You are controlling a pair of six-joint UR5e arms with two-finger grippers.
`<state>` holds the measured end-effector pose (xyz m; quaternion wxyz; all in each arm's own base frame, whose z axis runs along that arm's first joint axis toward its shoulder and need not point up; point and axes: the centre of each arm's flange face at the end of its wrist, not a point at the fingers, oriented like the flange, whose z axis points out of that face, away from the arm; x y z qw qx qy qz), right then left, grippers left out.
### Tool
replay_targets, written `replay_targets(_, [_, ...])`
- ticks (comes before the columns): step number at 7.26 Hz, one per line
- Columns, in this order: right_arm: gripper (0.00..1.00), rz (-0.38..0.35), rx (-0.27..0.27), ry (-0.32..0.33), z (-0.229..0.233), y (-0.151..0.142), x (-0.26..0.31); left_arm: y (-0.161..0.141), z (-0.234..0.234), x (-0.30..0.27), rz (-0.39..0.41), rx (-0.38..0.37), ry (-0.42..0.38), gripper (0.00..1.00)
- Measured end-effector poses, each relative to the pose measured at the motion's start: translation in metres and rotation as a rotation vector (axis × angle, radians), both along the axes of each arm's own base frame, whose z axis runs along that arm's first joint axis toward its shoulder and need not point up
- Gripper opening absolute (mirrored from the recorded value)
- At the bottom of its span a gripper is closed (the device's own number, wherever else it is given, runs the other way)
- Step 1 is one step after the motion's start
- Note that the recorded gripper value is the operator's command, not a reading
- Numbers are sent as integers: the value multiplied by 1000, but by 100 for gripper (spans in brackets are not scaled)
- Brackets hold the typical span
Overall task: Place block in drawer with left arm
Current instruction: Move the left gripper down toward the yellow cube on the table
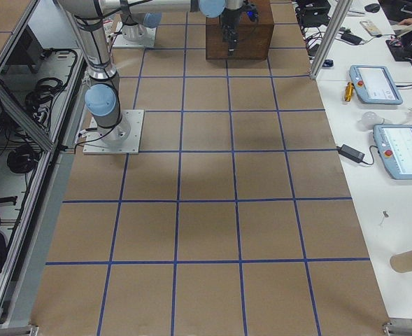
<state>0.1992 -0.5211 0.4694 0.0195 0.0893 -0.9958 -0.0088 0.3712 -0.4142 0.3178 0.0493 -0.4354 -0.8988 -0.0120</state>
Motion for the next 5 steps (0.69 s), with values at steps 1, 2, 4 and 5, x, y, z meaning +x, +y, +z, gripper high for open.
replay_targets(1, [100,1,0,0,0,0,0,-2,-22,2,5,-60,4,100])
replay_targets(2, [100,1,0,-1,0,0,0,-3,-43,1,7,-87,11,100])
replay_targets(4, [100,0,0,0,0,0,0,-2,-61,-2,6,-96,27,100])
replay_targets(5, [100,0,0,0,0,0,0,-3,-65,-2,-3,-99,37,100])
